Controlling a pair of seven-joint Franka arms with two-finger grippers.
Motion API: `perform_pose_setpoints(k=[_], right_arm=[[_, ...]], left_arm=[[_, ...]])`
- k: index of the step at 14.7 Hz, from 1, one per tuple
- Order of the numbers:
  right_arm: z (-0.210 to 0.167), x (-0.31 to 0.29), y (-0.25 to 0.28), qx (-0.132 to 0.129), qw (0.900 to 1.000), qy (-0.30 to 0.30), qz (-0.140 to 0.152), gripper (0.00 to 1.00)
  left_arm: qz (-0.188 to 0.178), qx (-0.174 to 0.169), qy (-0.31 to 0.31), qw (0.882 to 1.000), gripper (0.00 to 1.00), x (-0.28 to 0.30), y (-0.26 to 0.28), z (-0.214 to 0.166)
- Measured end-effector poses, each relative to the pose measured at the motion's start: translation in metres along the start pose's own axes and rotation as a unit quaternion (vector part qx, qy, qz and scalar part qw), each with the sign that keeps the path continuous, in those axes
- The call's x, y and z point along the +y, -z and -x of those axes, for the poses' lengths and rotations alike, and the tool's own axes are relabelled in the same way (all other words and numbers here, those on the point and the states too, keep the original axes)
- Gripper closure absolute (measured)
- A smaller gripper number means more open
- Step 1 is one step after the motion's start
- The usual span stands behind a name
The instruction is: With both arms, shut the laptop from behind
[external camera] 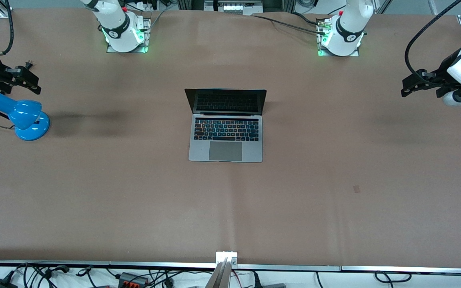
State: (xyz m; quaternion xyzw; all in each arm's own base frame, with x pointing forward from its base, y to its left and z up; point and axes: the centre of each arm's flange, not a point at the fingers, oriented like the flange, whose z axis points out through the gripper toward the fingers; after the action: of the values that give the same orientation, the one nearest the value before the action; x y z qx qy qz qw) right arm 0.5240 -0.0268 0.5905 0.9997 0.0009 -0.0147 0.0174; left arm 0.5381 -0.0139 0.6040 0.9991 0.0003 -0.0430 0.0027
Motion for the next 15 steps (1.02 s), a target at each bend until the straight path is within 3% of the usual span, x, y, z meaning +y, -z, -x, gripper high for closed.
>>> perform_pose_setpoints(k=[4, 7, 11, 13, 15], right_arm=[[0.001, 0.0, 0.0, -0.003, 1.0, 0.0, 0.0, 0.7], [0.003, -0.002, -0.002, -0.013, 1.0, 0.002, -0.001, 0.99], [0.004, -0.011, -0.004, -0.022, 1.0, 0.01, -0.001, 0.99], [0.005, -0.016, -0.005, -0.028, 1.0, 0.015, -0.001, 0.99], [0.007, -0.022, -0.01, -0.04, 0.999, 0.018, -0.01, 0.99]], left_arm=[[0.0, -0.015, -0.001, 1.0, 0.03, 0.001, -0.001, 0.004], [-0.001, -0.023, -0.003, 1.0, 0.33, 0.002, 0.0, 0.007], [0.0, -0.04, -0.008, 0.999, 0.73, 0.002, -0.002, 0.012], [0.018, -0.044, -0.01, 0.999, 0.94, 0.006, -0.002, 0.013], [0.037, -0.045, -0.012, 0.998, 0.99, 0.01, -0.002, 0.013]])
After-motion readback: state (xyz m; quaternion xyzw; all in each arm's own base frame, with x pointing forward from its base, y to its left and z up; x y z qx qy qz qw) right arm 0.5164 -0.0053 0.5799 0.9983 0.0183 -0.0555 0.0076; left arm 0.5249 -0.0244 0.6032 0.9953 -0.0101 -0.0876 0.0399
